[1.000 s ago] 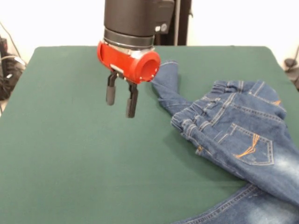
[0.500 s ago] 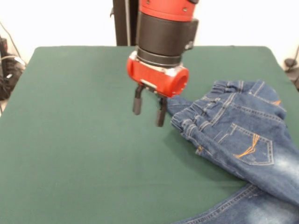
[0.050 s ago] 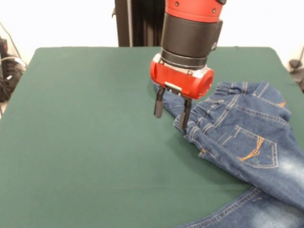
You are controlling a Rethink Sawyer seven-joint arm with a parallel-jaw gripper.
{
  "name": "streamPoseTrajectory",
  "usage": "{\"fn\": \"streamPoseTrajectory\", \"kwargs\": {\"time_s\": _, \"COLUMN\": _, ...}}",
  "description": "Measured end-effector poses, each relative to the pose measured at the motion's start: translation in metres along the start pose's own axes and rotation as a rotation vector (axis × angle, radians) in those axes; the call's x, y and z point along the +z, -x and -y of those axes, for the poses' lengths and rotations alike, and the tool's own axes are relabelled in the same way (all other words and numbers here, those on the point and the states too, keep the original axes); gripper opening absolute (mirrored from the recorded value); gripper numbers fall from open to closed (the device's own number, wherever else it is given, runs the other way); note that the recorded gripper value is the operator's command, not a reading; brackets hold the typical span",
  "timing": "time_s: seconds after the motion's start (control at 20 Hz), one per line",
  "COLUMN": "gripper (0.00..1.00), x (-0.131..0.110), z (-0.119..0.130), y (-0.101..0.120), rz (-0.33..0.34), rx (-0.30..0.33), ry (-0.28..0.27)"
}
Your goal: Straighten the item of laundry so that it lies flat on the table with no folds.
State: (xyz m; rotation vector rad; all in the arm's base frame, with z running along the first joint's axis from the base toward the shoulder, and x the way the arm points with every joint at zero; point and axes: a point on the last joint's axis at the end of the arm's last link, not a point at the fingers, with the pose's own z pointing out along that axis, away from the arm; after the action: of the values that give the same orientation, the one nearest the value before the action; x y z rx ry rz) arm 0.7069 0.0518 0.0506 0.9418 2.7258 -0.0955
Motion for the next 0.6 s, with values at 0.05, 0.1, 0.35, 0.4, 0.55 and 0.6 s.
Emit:
{"fn": "streamPoseTrajectory", "kwargs": {"time_s": 0.05, "gripper": 1.00, "x": 0.000, "z": -0.001, "y": 0.000, "rz": 0.000, "rx": -0.001, "ry": 0.001}}
{"fn": "streamPoseTrajectory", "kwargs": {"time_s": 0.1, "gripper": 1.00, "x": 0.000, "z": -0.001, "y": -0.001, "rz": 0.000, "rx": -0.002, "ry": 0.001}}
{"fn": "streamPoseTrajectory", "kwargs": {"time_s": 0.35, "gripper": 1.00, "x": -0.001, "z": -0.006, "y": -0.005, "rz": -0.003, "rx": -0.008, "ry": 0.006}}
{"fn": "streamPoseTrajectory", "kwargs": {"time_s": 0.4, "gripper": 1.00, "x": -0.001, "z": -0.007, "y": -0.005, "rz": -0.004, "rx": -0.009, "ry": 0.007}}
{"fn": "streamPoseTrajectory", "kwargs": {"time_s": 0.55, "gripper": 1.00, "x": 0.001, "z": -0.011, "y": -0.009, "rz": -0.005, "rx": -0.014, "ry": 0.012}}
{"fn": "streamPoseTrajectory", "kwargs": {"time_s": 0.6, "gripper": 1.00, "x": 0.002, "z": -0.012, "y": -0.011, "rz": -0.006, "rx": -0.015, "ry": 0.015}}
